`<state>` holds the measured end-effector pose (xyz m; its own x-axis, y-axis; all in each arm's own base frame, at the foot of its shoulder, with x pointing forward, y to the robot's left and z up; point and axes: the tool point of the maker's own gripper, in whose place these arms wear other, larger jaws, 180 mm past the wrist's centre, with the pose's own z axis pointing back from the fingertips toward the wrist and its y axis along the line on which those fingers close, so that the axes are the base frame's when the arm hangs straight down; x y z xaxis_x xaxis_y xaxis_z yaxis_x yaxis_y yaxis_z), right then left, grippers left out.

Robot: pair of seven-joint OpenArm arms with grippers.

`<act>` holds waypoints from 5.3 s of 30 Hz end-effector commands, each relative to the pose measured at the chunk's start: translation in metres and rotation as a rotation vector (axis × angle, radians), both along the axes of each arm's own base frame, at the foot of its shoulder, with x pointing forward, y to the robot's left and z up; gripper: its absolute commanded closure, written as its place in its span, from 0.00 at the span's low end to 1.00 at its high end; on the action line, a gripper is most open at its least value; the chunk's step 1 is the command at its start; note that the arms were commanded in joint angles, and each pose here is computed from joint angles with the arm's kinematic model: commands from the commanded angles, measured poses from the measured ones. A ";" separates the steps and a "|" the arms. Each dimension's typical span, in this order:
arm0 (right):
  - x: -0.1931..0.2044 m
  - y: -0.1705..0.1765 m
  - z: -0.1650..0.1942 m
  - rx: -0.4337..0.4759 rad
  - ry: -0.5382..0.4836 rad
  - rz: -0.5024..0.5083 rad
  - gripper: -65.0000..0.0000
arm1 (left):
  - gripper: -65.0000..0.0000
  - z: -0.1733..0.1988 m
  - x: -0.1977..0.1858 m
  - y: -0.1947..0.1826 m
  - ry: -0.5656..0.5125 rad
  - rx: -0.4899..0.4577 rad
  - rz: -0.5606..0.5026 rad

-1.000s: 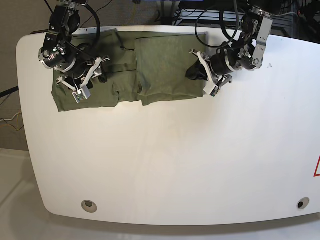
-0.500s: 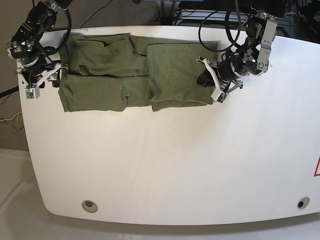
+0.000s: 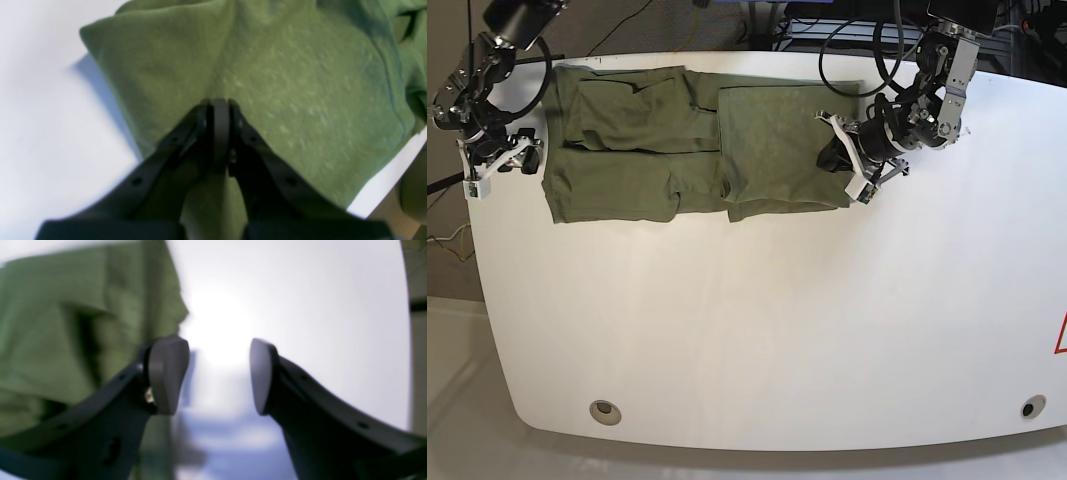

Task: Fold the T-shirt properly
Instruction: 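Pull the strip end with the right gripper toward the left gripper, then lift the gripped end with the right gripper and fold it over the left gripper's end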

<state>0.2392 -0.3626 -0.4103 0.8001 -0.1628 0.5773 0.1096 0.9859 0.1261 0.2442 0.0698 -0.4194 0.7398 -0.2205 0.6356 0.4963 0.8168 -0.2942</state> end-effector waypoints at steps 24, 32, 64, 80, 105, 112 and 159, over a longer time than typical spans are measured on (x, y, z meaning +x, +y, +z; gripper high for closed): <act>-0.007 0.090 -0.018 0.323 0.052 0.122 0.46 | 1.00 0.001 0.006 0.010 -0.012 0.032 0.009; -0.005 0.118 -0.024 0.362 0.051 0.172 0.47 | 1.00 0.002 0.005 0.007 -0.016 0.024 0.002; -0.008 0.144 -0.033 0.448 0.071 0.176 0.73 | 1.00 -0.004 -0.002 0.008 0.012 0.033 -0.002; 0.004 0.146 -0.014 0.457 -0.002 0.196 1.00 | 1.00 -0.002 -0.001 0.007 0.008 0.025 -0.002; 0.037 0.167 0.064 0.316 -0.214 0.386 1.00 | 1.00 0.014 0.002 0.004 -0.050 0.029 -0.015; 0.036 0.212 0.099 0.289 -0.303 0.541 1.00 | 1.00 0.002 -0.002 0.009 -0.010 0.034 0.001; 0.012 0.465 0.153 0.700 -0.382 0.891 1.00 | 1.00 -0.015 -0.015 0.013 0.068 0.063 -0.007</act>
<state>0.2361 0.0944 -0.2760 0.6121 0.0396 0.7898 -0.7260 0.4241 0.5414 0.2401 0.0778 -0.4242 0.7503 -0.2105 0.6266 0.4791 0.8263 -0.2961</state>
